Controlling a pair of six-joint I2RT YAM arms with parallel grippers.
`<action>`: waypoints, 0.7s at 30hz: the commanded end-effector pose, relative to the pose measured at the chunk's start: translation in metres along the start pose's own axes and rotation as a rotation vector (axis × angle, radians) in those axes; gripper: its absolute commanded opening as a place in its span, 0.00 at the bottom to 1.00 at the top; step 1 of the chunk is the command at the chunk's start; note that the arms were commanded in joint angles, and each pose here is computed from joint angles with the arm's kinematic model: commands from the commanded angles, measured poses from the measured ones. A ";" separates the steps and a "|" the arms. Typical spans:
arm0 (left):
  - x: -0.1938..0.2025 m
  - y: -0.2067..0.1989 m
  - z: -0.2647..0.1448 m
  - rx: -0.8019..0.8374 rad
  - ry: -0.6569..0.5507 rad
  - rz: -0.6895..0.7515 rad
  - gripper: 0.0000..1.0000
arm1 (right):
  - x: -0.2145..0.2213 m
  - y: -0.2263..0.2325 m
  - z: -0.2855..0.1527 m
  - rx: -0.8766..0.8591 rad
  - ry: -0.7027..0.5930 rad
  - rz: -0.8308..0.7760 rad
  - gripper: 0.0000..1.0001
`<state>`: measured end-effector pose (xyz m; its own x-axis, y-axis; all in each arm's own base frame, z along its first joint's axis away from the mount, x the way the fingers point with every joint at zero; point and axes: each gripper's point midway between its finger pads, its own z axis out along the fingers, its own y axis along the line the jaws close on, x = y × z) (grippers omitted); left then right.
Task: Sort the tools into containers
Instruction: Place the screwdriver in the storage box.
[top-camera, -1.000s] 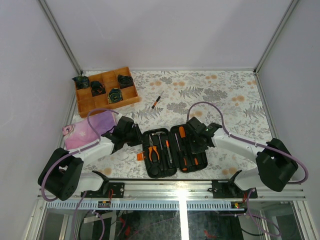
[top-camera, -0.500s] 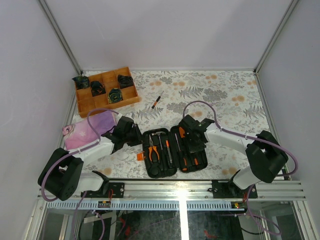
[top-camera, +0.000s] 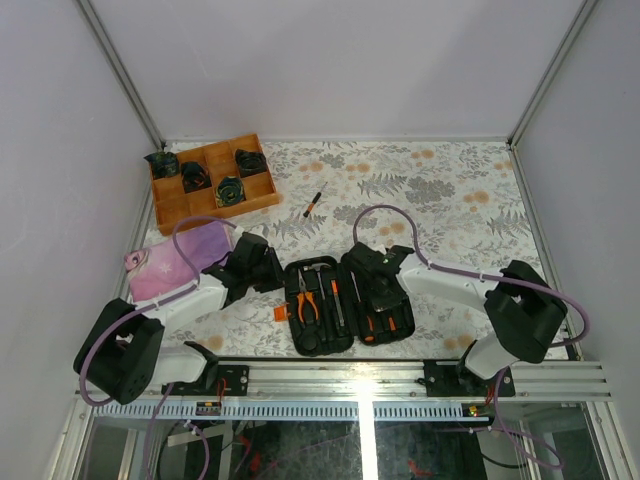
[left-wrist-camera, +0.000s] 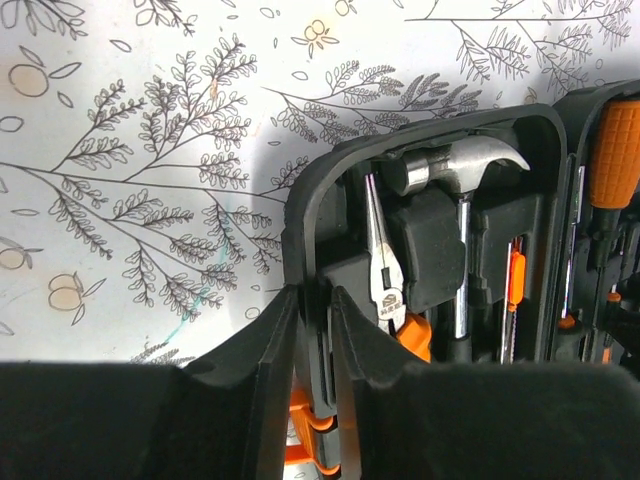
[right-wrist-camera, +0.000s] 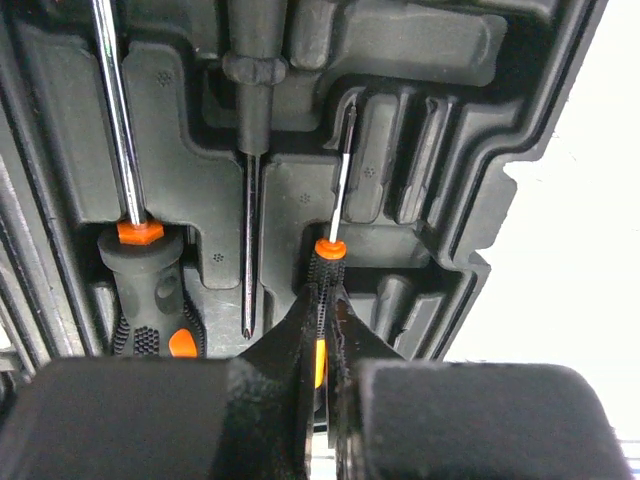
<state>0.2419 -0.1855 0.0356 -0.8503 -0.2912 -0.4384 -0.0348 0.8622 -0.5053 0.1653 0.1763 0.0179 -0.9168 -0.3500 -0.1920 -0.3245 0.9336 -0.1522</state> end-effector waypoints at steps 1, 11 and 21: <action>-0.021 -0.011 -0.011 -0.015 -0.075 0.027 0.20 | 0.003 0.026 0.007 -0.079 -0.034 0.050 0.10; -0.065 -0.033 -0.038 -0.038 -0.181 0.047 0.40 | -0.072 0.015 -0.072 -0.134 -0.418 0.170 0.37; -0.128 -0.069 -0.055 -0.063 -0.286 0.144 0.56 | -0.078 0.007 -0.103 -0.257 -0.611 0.245 0.46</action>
<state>0.3048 -0.1890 0.1401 -0.7199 -0.2990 -0.6264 0.0123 0.8968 -0.4422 0.2001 0.2141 0.1104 -0.7679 -0.1016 -0.6325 -0.2394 0.9613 0.1362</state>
